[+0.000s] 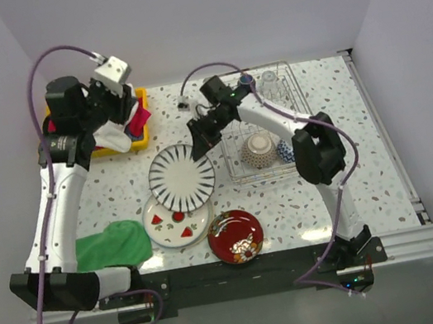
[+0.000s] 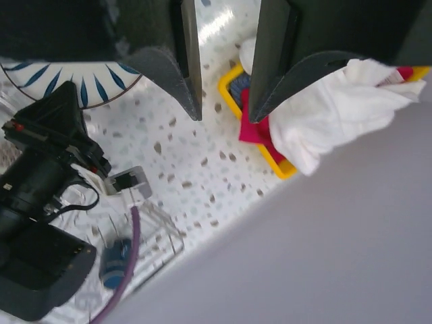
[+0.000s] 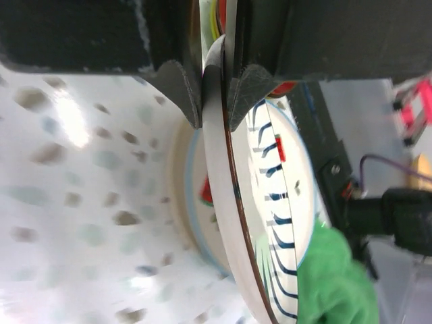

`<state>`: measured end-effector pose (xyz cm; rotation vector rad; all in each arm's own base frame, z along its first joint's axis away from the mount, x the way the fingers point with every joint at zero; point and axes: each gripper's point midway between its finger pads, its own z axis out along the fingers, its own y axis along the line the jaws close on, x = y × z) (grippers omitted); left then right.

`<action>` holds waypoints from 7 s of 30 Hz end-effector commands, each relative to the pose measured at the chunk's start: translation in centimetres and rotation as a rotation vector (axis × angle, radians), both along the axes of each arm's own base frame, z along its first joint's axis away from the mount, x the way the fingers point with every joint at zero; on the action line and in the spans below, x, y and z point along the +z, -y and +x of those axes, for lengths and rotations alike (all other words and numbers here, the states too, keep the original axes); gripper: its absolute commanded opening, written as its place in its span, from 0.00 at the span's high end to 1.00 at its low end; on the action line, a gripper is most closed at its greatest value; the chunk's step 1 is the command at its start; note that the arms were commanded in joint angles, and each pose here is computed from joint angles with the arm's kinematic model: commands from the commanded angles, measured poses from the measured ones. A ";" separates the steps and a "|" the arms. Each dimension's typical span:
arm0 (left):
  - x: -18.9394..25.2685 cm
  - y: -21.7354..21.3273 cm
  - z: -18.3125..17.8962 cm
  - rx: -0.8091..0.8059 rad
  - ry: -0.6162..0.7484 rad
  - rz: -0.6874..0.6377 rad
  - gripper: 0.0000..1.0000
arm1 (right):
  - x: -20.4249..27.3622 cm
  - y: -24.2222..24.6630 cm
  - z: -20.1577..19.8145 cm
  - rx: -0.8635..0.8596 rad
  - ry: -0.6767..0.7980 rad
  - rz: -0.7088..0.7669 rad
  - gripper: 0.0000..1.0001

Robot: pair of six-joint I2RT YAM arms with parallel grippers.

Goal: Load the mixed dishes into the dish rack

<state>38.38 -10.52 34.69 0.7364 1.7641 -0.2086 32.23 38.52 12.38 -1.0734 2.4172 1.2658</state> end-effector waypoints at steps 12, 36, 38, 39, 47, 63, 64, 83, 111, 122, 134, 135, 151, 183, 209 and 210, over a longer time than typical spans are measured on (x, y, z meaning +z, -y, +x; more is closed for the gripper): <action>1.4 1.5 2.1 0.044 0.083 -0.264 0.63 | 28.6 25.4 12.0 -1.100 0.910 -0.282 1.00; -1.4 1.5 0.9 0.042 0.032 -0.260 0.63 | 21.9 35.2 14.9 -1.262 0.820 -0.852 1.00; -1.5 1.5 1.0 0.042 0.030 -0.257 0.63 | 21.8 35.2 14.9 -1.265 0.819 -0.858 1.00; -1.5 1.5 0.9 0.040 0.030 -0.258 0.63 | 21.5 35.4 15.0 -1.270 0.816 -0.870 1.00; -2.2 1.7 1.1 0.032 0.015 -0.258 0.63 | 20.8 35.8 15.5 -1.273 0.800 -0.882 1.00; -3.2 1.7 1.2 0.034 -0.003 -0.248 0.62 | 11.5 35.7 17.4 -1.173 0.607 -0.983 1.00; -3.1 1.7 1.2 0.034 -0.002 -0.248 0.62 | 11.3 35.9 17.5 -1.172 0.602 -0.986 1.00; -8.5 5.2 -2.1 -0.149 -0.178 -0.275 0.60 | 16.7 36.5 13.9 -1.137 0.646 -0.893 0.07; -26.7 17.6 -18.5 -0.780 -0.523 0.132 0.63 | 8.2 26.4 -7.0 -0.481 0.360 -0.327 0.09; -28.8 19.9 -19.6 -0.863 -0.541 0.220 0.73 | 7.0 26.7 -8.2 -0.520 0.350 -0.313 0.07; -29.3 18.8 -19.8 -0.849 -0.517 0.293 1.00 | 6.0 25.9 -6.9 -0.531 0.339 -0.284 0.07; -29.3 18.7 -20.0 -0.853 -0.519 0.294 1.00 | 6.0 25.6 -7.0 -0.521 0.333 -0.273 0.07; -26.7 14.6 -24.2 -0.989 -0.493 0.370 1.00 | 4.0 21.3 -12.5 -0.341 0.178 -0.305 0.20; -32.5 19.8 -27.3 -1.109 -0.419 0.364 1.00 | -7.3 17.1 -18.8 -0.676 -0.486 -0.316 0.32; -32.9 20.7 -27.3 -1.094 -0.413 0.379 1.00 | -6.5 19.6 -21.2 -0.718 -0.397 -0.578 0.48; -32.9 20.7 -27.3 -1.094 -0.411 0.382 1.00 | -6.4 19.2 -21.1 -0.721 -0.408 -0.563 0.48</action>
